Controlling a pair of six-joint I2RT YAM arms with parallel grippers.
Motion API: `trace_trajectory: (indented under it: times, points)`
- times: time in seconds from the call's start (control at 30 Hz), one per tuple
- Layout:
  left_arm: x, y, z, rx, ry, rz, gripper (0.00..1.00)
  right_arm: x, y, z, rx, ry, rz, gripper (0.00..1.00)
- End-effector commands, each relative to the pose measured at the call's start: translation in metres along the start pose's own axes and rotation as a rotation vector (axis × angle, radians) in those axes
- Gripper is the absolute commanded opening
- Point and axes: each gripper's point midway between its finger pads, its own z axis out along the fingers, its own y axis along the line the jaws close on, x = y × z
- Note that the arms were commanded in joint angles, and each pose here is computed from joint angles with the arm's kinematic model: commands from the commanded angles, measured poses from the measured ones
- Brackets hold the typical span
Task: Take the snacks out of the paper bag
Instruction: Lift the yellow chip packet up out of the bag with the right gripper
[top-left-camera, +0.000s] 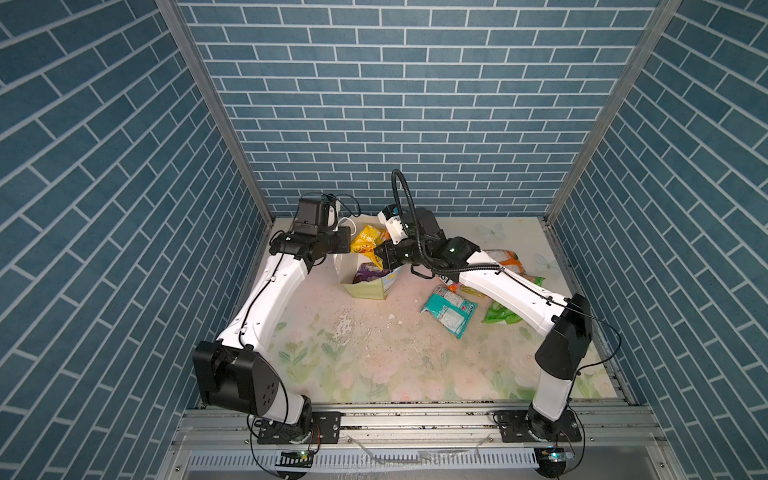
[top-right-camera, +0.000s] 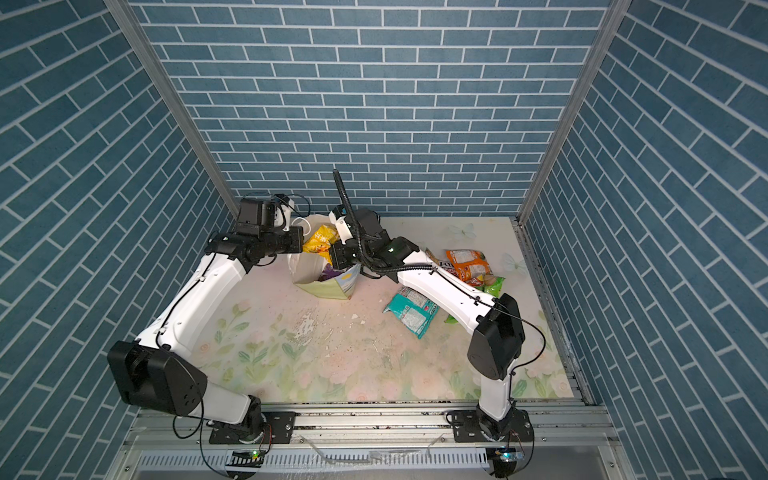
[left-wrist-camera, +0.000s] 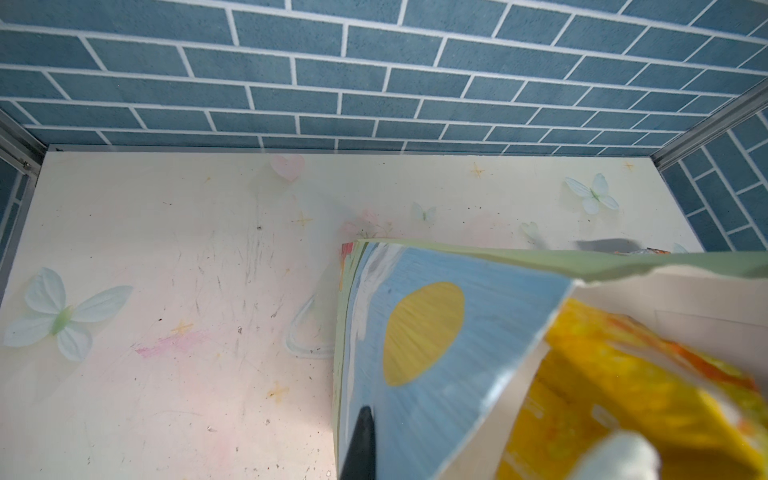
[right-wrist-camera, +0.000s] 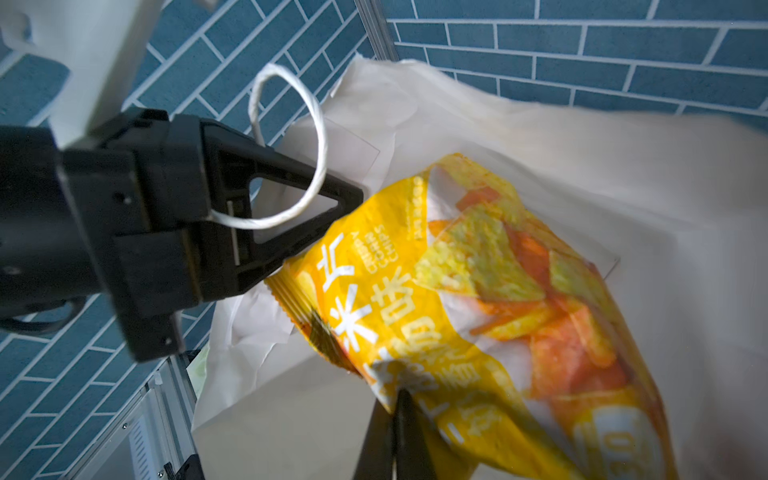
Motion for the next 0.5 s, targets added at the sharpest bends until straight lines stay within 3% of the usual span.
trace_trajectory:
  times: [0.0,0.47]
  points:
    - [0.003,0.002,-0.001,-0.013,0.008,-0.001,0.00,-0.029,0.009,-0.021,-0.040,-0.111,0.021,0.00]
    - [0.002,0.003,-0.002,-0.017,0.005,-0.001,0.00,-0.047,0.013,-0.039,-0.129,-0.177,0.095,0.00]
